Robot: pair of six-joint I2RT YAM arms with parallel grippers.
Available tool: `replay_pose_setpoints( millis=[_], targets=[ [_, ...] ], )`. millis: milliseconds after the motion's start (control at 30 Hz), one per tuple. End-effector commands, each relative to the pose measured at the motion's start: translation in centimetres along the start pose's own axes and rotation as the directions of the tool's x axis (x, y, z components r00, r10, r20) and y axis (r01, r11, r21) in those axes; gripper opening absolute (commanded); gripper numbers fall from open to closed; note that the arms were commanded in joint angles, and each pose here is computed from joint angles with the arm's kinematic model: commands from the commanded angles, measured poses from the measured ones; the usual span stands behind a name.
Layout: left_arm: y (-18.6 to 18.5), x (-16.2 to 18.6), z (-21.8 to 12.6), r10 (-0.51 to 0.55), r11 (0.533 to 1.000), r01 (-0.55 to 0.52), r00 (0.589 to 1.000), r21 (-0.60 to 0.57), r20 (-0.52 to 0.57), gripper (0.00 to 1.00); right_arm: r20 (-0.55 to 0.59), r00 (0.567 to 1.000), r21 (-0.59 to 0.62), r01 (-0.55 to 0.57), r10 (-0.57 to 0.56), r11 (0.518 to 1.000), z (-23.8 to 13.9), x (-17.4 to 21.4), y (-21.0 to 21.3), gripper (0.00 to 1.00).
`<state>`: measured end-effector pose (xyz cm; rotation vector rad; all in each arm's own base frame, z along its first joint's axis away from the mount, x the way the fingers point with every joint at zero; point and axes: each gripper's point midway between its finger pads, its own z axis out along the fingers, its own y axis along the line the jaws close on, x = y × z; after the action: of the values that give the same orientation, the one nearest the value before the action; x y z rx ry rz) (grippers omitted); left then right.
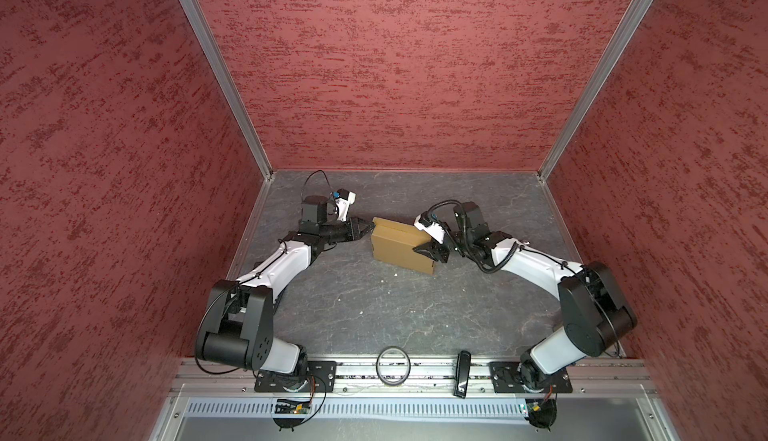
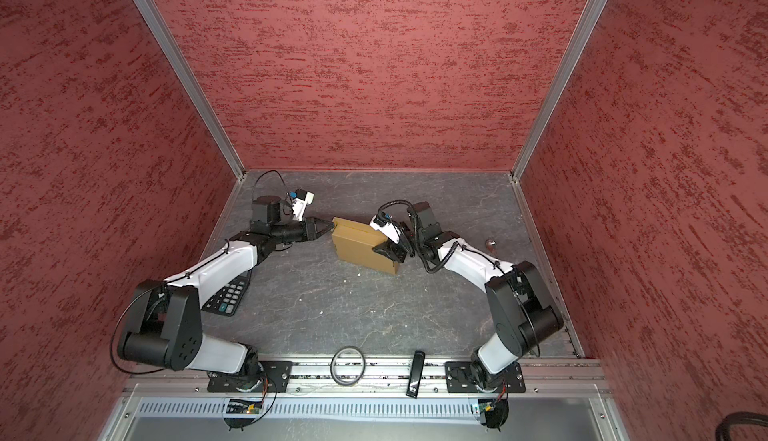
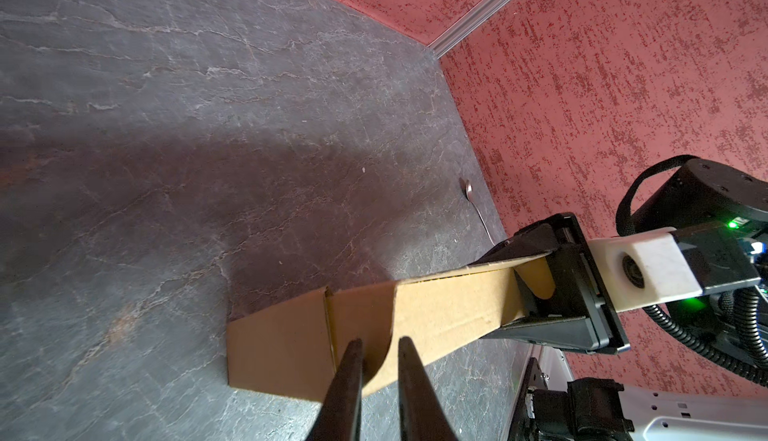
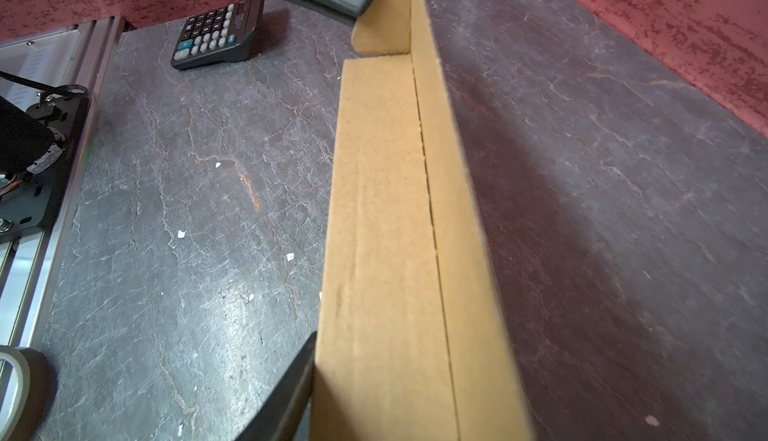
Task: Fold the paper box
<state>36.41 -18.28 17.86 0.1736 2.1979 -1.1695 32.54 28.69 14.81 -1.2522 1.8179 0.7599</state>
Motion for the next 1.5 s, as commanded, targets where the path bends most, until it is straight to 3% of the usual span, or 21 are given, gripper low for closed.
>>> replay_pose_setpoints(
  millis=[0,800,1000,1467],
  targets=[
    [-0.3,0.1,-0.2,0.016,1.000,-0.016,1.000,-0.004,0.012,0.16,-0.002,1.000,0.006,0.026,-0.026,1.000,0.4,-0.7,-0.2,0.02],
    [0.9,1.1,0.0,0.074,0.983,-0.069,0.997,-0.173,0.023,0.01,-0.002,1.000,0.001,0.020,-0.020,1.000,0.5,-0.7,-0.2,0.02],
    [0.8,1.0,-0.1,0.086,0.979,-0.080,0.996,-0.188,0.026,0.10,-0.006,1.000,0.001,0.020,-0.020,1.000,0.6,-0.6,-0.2,0.02],
    [0.3,-0.3,0.2,0.122,0.974,-0.112,0.992,-0.195,0.041,0.18,-0.010,1.000,-0.002,0.020,-0.020,1.000,0.7,-0.4,-0.2,0.01]
  ],
)
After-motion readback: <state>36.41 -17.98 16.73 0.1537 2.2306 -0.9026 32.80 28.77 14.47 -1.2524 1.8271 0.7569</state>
